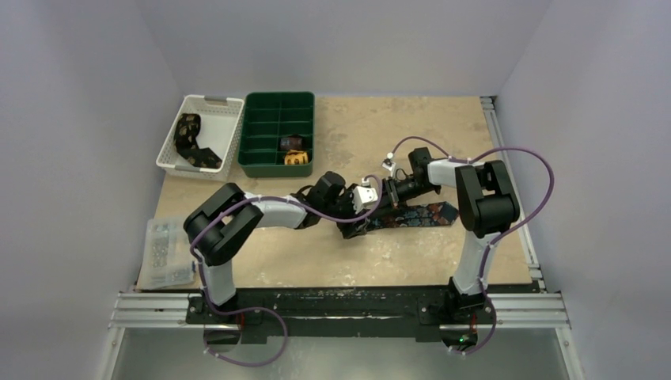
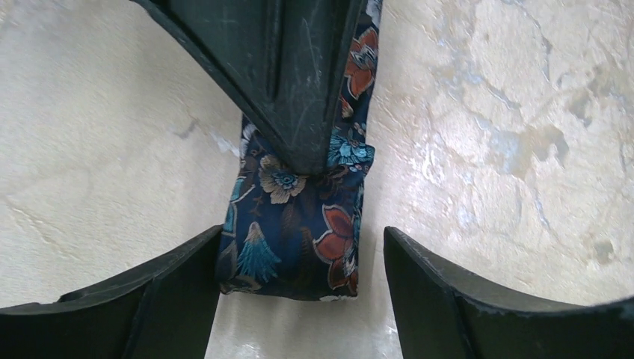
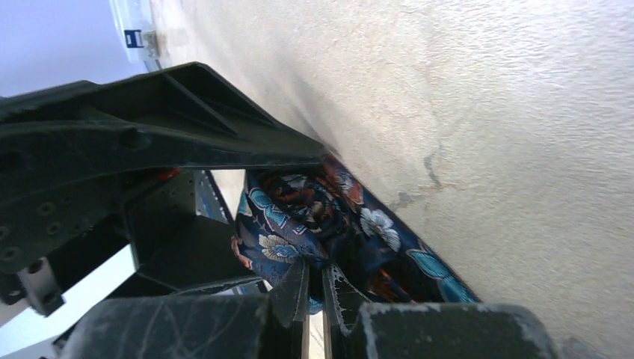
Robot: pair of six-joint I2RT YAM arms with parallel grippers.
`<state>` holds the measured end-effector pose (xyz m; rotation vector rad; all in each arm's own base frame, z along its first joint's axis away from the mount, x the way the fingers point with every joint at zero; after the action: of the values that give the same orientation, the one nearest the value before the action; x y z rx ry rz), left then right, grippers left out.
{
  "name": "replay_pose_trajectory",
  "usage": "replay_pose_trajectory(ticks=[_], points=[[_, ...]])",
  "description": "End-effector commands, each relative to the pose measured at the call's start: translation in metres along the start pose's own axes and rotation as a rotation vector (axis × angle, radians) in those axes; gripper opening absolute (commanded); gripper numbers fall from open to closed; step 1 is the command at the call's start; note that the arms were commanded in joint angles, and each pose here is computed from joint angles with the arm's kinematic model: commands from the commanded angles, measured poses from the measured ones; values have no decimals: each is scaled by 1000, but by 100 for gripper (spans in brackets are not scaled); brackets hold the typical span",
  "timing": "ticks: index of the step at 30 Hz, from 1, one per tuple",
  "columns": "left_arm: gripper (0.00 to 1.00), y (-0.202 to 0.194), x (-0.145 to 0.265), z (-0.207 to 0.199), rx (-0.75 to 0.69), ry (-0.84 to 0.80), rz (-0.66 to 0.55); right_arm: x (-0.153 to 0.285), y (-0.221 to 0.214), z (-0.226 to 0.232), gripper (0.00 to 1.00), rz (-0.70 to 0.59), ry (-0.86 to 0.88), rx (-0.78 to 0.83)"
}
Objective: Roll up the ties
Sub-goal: Roll the tie at the center of the board.
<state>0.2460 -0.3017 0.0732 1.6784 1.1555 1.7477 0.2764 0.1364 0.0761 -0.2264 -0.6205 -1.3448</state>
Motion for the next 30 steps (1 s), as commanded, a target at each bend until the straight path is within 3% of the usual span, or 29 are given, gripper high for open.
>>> replay_pose_trajectory(ticks=[1,13,17,21,26,30], points=[[75,24,-3,11,-6,66,-176,4,-5,-27,0,18,-207,47],[65,17,-23,15,-103,14,-193,3,-6,-37,0,48,-263,16],[53,13,-24,12,-99,-9,-195,5,-5,-37,0,53,-279,20],[31,15,-23,4,-113,-34,-152,7,2,-29,0,34,-246,42],[16,2,-13,2,-83,34,66,27,12,-1,28,18,-147,65],[14,-15,-5,2,-86,64,227,46,10,18,40,5,-90,79]])
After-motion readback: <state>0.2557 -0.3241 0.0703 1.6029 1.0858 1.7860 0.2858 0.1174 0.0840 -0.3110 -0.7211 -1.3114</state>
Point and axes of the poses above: each gripper's point midway between its finger pads, its own x axis back along the fingers, its own z axis along the line the jaws close on, y = z × x, the point moved 8 cm from there along x, back along the fingers, and after that the axes turned 2 degrees about x, right-handed, at the moved point
